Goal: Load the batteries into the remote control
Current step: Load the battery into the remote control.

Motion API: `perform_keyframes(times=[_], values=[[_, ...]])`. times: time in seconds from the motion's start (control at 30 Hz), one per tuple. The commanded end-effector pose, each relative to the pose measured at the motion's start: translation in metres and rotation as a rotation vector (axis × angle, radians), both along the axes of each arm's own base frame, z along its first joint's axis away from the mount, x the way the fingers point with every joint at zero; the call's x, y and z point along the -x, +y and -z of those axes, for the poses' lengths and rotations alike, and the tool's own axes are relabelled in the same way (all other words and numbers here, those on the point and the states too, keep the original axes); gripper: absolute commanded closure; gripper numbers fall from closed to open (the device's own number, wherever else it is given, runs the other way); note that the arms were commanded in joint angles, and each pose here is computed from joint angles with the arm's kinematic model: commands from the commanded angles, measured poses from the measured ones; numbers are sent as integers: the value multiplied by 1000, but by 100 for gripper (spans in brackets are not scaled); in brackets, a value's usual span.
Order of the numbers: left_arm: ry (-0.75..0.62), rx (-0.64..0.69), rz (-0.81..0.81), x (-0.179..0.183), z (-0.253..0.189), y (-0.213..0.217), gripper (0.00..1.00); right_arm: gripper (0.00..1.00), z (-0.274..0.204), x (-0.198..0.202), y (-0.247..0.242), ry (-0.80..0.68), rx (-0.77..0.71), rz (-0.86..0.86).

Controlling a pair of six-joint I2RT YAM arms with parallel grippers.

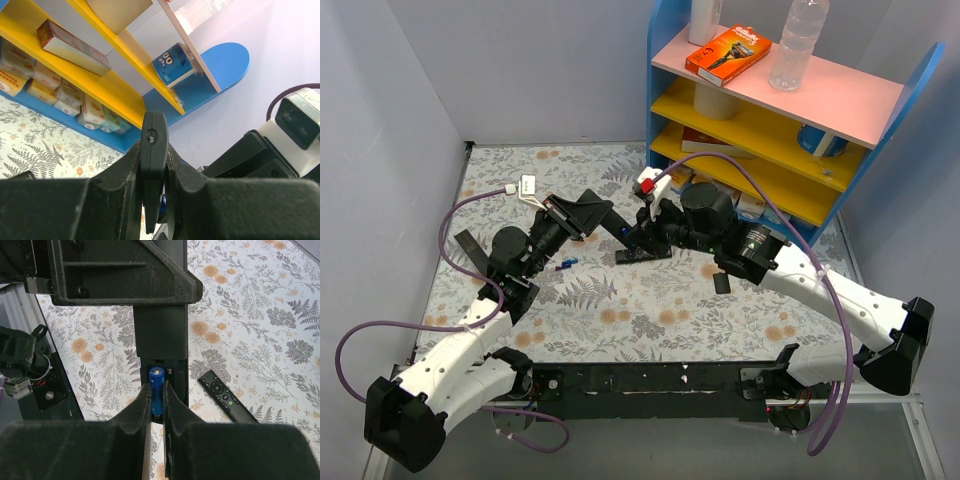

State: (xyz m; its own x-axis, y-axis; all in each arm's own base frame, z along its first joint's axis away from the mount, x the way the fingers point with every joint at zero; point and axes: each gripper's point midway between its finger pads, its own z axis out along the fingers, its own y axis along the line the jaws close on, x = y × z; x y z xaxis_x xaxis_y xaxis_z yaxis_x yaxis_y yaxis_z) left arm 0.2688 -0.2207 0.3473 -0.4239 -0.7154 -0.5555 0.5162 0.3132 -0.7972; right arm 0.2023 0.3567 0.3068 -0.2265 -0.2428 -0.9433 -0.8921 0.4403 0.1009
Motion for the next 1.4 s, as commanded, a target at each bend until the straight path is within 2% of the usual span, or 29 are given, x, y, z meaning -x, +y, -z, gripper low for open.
perform_keyframes(times=[0.0,0.33,1.03,1.23,1.37], values=[[-121,96,30,15,-49,3,100,99,13,1,-2,30,68,-6],[-64,143,64,16,-35,0,100,88,21,-2,2,55,96,4],[219,317,57,11,31,7,100,85,63,-2,1,137,233,2],[232,326,58,12,36,8,100,83,75,2,4,171,264,-26],[230,310,52,12,42,8,100,78,77,4,4,185,277,-41]])
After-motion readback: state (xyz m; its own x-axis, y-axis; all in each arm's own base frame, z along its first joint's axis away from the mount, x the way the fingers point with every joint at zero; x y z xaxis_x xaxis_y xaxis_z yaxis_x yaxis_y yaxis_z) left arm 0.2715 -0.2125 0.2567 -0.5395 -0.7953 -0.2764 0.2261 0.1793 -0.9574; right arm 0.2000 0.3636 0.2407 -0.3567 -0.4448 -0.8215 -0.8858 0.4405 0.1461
